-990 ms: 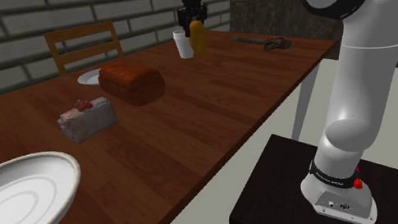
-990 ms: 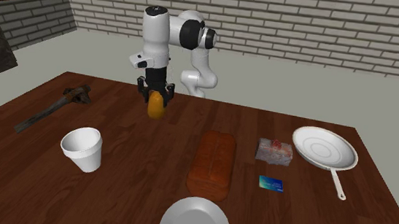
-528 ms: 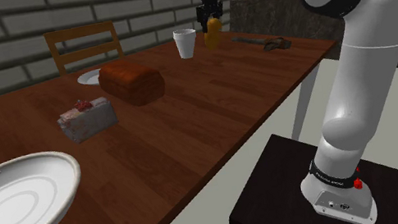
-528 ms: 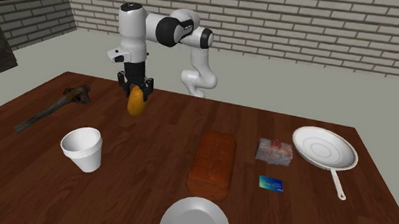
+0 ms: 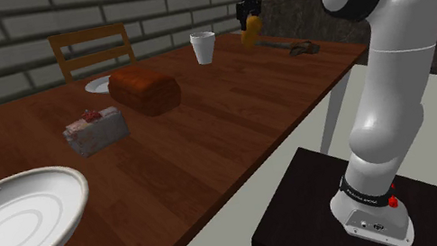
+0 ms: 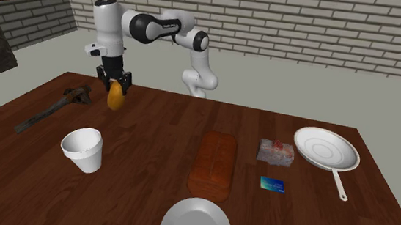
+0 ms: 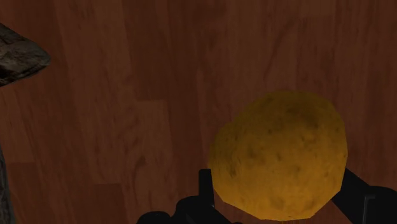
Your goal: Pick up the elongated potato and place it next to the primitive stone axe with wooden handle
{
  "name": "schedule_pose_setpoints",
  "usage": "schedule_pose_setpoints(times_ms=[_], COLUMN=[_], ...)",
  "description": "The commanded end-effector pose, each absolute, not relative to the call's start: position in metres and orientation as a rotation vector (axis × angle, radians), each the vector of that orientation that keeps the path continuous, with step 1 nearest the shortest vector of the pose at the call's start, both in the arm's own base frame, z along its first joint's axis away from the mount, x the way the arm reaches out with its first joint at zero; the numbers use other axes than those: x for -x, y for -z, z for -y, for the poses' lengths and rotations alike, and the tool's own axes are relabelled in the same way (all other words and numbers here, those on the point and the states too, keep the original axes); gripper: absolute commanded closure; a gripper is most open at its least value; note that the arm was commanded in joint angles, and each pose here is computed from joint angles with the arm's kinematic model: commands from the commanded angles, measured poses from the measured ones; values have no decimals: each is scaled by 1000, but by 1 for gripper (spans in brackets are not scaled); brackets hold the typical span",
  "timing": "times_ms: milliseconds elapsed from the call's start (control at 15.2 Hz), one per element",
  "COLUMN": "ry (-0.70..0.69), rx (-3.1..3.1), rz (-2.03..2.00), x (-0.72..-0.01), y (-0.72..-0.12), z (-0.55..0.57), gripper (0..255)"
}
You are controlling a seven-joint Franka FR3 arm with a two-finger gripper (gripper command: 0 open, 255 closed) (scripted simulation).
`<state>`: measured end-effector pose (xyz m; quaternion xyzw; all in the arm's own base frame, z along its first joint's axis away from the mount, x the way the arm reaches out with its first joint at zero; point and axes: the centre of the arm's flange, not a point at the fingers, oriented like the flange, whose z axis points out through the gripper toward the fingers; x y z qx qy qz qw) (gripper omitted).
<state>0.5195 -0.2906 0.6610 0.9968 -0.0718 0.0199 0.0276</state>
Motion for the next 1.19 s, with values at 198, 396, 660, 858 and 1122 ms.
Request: schedule_pose_setpoints(times_ms=[198, 396, 660, 858, 1122], ry=[-62, -62, -62, -62, -62], rx=[-3078, -3078, -3078, -3078, -3078], rz=[219, 219, 219, 219, 219], x=[-503, -503, -503, -503, -503], y=[-660, -644, -623, -607, -586], z=[353, 353, 353, 353, 353], gripper=[255, 255, 255, 255, 255])
